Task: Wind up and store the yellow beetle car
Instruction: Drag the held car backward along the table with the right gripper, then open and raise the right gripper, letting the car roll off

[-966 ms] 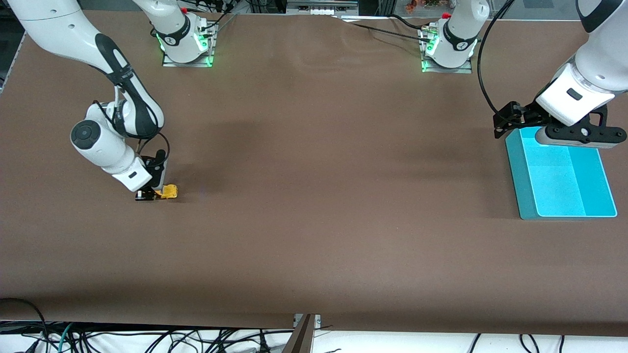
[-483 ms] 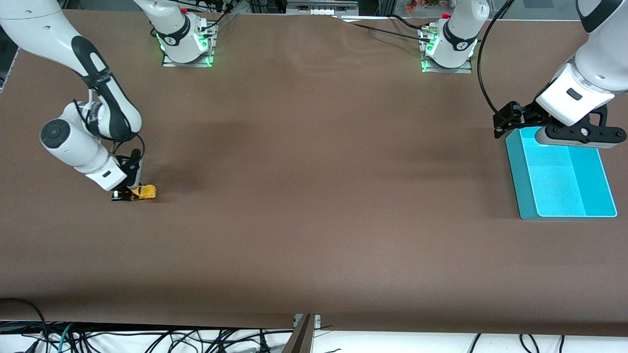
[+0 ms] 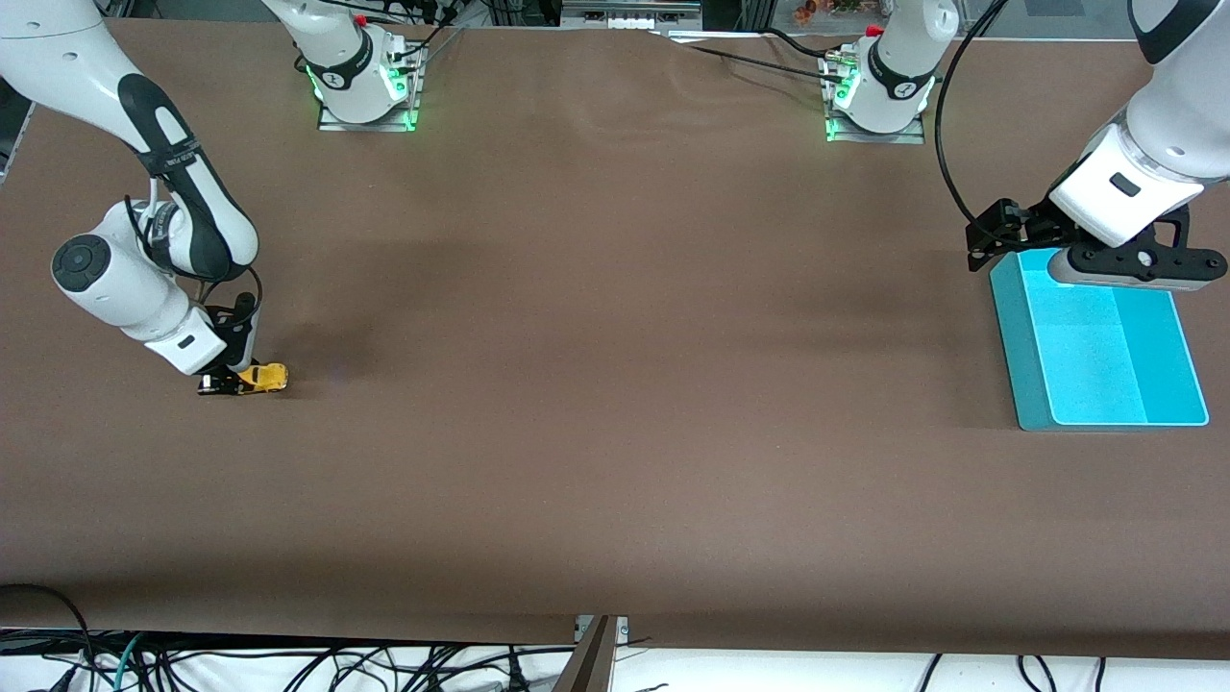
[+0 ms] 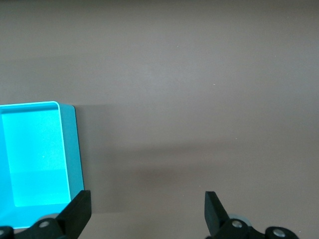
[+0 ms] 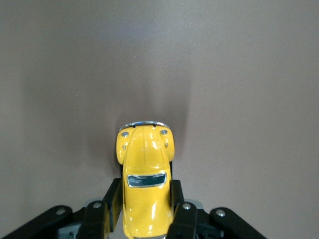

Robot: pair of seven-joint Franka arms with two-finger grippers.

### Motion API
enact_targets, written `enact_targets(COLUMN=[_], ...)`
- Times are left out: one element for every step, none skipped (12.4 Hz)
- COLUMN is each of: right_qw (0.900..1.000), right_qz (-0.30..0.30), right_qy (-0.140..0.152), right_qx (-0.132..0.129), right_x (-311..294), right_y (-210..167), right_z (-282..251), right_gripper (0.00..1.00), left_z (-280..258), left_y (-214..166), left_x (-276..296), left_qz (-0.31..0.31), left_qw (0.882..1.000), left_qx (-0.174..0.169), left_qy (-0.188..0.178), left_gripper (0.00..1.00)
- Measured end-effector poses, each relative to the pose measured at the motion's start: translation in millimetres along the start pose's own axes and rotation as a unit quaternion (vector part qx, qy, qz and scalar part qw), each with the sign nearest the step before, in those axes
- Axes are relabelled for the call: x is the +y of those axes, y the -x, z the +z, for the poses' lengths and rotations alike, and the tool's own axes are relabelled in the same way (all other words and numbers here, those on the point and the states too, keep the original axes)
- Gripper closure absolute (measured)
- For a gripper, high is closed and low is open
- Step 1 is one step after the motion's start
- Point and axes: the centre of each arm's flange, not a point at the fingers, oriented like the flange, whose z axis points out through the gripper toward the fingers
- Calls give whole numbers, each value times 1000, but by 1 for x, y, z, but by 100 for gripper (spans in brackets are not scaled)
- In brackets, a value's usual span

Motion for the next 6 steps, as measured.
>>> enact_targets(right_qw=[1000, 1000, 999, 999, 998, 998], right_qz=[-2, -5, -9, -13, -17, -20], right_qy=[-7, -16, -28, -41, -52, -58], right_qx=[2, 7, 15, 23, 30, 35], right_x=[3, 5, 7, 9, 13, 20], right_y=[-2, -6, -12, -19, -24, -28], right_z=[0, 4, 13, 22, 27, 27], right_gripper=[57, 50, 40, 28, 19, 8], left_z=[0, 0, 0, 0, 0, 0], left_y=[0, 0, 0, 0, 0, 0], left_x=[0, 0, 0, 0, 0, 0], left_qz=[0, 0, 0, 0, 0, 0], left_qw=[1000, 1000, 1000, 1000, 1000, 1000], left_qx=[0, 0, 0, 0, 0, 0], left_qy=[0, 0, 0, 0, 0, 0], left_gripper=[0, 0, 0, 0, 0, 0])
